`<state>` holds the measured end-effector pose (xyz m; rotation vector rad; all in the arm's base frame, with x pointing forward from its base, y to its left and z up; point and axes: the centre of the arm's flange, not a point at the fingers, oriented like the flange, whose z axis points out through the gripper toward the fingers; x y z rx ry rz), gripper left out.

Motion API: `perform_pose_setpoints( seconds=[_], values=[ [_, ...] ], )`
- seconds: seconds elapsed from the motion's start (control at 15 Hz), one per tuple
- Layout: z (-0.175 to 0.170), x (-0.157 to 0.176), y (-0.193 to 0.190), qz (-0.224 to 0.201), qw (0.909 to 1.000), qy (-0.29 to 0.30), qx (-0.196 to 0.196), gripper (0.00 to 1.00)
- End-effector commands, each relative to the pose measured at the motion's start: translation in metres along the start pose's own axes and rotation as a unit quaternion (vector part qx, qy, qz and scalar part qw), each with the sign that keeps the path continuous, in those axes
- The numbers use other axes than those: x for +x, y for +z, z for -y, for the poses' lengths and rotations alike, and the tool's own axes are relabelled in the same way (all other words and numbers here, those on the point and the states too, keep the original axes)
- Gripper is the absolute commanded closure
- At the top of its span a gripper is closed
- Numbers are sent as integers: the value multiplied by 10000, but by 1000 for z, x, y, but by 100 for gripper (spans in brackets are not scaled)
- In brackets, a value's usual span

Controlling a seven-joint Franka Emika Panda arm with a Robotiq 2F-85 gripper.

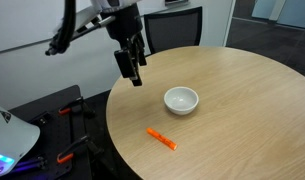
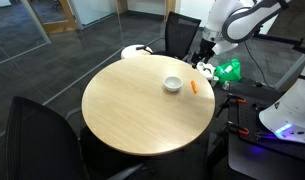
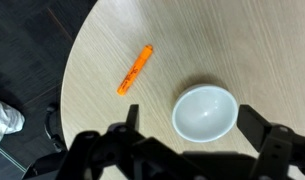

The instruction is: Move the orange marker to the right side of the table

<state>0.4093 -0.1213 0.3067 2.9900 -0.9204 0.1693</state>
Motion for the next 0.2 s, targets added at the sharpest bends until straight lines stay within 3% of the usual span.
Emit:
perform_pose_setpoints(
  seconds=[0.0, 0.13],
  values=[
    [-1, -1, 1, 12, 10000, 2, -4, 0],
    [-1, -1, 1, 20, 10000, 5, -7, 0]
  ],
)
